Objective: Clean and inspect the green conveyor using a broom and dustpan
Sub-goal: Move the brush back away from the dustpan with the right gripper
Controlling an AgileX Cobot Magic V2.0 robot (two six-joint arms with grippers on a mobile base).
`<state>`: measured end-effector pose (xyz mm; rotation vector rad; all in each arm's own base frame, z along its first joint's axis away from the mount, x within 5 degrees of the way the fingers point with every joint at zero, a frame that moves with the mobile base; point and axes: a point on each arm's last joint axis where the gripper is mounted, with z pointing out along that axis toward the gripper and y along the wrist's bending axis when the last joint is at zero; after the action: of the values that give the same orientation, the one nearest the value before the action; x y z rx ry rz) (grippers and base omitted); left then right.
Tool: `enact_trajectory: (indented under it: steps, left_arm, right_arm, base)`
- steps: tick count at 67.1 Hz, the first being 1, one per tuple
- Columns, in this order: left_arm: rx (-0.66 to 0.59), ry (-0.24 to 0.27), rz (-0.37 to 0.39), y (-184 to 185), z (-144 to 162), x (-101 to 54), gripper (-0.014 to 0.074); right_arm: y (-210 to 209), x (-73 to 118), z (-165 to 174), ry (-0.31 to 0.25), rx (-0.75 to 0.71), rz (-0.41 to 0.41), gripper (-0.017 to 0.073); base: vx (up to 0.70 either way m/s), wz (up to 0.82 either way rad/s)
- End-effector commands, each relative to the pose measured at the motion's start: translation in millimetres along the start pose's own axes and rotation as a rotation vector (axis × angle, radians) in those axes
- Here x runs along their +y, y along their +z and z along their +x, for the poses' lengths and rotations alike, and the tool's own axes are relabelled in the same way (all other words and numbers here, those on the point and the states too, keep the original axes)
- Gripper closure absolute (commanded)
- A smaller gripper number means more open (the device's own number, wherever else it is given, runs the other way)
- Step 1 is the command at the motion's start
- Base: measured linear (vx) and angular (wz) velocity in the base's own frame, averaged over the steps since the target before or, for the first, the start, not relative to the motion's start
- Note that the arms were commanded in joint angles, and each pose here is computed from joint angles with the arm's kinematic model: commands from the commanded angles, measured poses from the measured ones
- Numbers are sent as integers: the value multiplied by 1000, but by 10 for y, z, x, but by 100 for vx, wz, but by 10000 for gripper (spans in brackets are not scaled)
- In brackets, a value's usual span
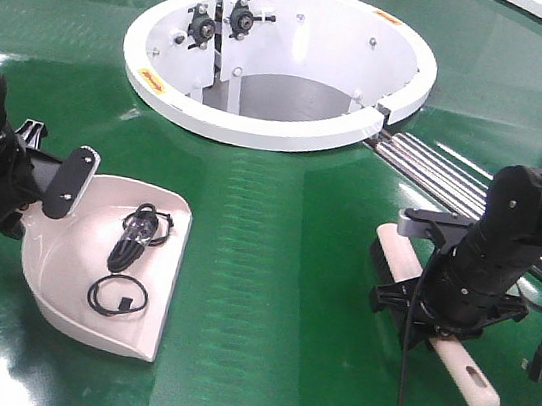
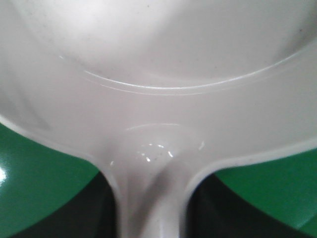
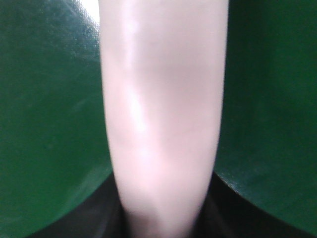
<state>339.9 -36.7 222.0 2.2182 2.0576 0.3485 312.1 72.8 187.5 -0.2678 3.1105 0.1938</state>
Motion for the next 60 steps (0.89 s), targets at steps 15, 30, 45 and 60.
enact_trajectory:
  steps: [15,30,45,60]
  left_arm:
    - [-15,40,-11,-149,-52,-7,601]
    - [-16,40,-17,-149,-53,-2,601]
    - [-9,41,41,-149,-45,-54,601]
    - [14,55,40,-149,-24,-53,587]
  right_arm:
    - [-168,23,-8,-15,-41,-17,522]
    - [-168,22,-8,-17,-41,-16,487]
    - [-168,22,-7,-34,-40,-16,459]
    - [-168,22,-9,-36,-42,-16,415]
  base:
    - [0,0]
    - [0,0]
    - [0,0]
    - [0,0]
